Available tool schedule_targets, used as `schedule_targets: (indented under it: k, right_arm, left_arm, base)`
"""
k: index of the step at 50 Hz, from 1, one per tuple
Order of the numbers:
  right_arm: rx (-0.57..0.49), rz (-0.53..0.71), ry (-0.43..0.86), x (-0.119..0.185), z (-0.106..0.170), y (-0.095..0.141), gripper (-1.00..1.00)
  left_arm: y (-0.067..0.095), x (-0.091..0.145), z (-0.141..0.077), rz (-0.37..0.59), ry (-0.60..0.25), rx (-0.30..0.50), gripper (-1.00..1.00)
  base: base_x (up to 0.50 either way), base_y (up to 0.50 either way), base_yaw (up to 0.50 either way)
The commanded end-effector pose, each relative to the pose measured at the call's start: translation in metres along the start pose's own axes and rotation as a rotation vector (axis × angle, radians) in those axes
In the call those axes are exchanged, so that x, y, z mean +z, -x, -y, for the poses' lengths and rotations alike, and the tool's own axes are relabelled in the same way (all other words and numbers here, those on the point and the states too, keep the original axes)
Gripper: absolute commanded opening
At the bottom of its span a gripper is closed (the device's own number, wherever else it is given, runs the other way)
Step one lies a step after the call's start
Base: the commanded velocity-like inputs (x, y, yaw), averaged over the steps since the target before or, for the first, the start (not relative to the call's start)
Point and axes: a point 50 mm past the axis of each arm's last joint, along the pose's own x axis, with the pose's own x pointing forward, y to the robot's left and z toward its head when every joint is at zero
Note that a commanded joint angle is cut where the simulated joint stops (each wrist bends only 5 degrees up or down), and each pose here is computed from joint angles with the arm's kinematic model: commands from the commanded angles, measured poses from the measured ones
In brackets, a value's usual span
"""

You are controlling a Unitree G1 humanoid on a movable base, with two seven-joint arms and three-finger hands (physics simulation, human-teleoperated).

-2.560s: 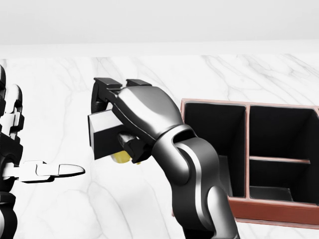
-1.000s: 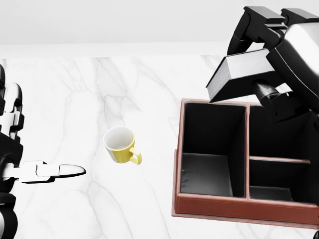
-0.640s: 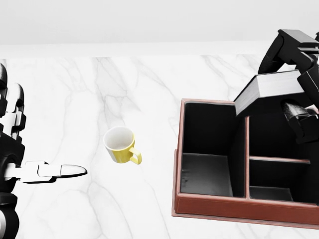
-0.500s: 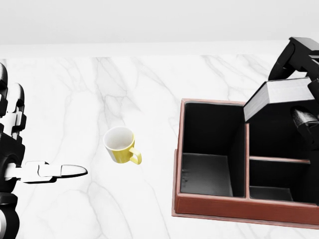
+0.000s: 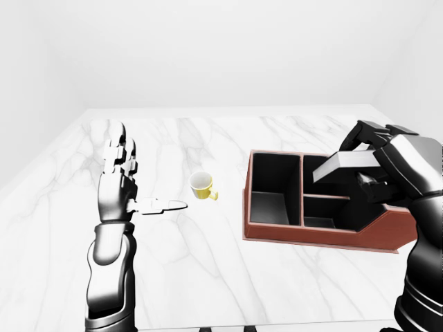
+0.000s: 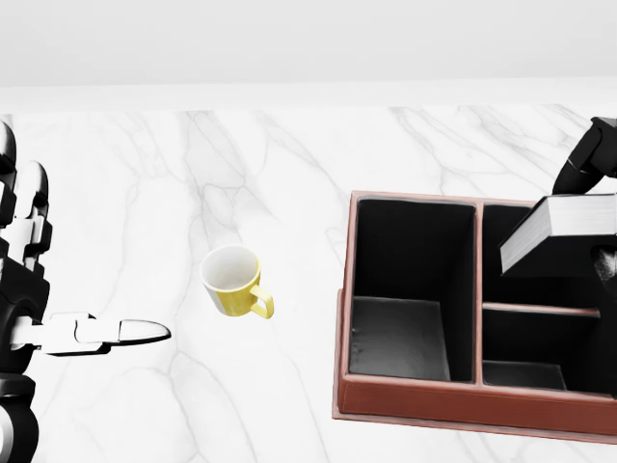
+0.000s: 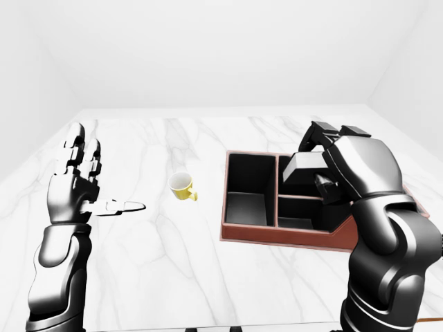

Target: Pick up the book and place it in the caddy.

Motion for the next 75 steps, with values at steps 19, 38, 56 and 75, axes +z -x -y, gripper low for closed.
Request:
schedule_targets:
  k: [19,38,56,75]
  right_arm:
    - [0.014,-0.057,-0.001,-0.006,-0.012,0.000,-1.00]
    - [0.043,-0.091,0.015,-0.006,-0.025,0.000,-1.00]
    - [0.077,-0.137,0.029,-0.010,-0.033,0.007,-1.00]
    - [0.098,-0.172,0.024,-0.017,-0.036,0.014,-1.00]
  left_arm:
    - [-0.001,-0.003,0.000,-0.010,0.004,-0.001,1.00]
    - [0.000,-0.006,0.000,-0.026,0.007,-0.001,1.00]
    - [0.002,-0.008,-0.001,-0.037,0.008,0.002,1.00]
    - [0.002,-0.011,0.000,-0.047,0.009,0.001,1.00]
  base:
    - [0.00,0.00,0.00]
    - [0.00,0.00,0.00]
    - [0.00,0.00,0.00]
    - [0.00,0.00,0.00]
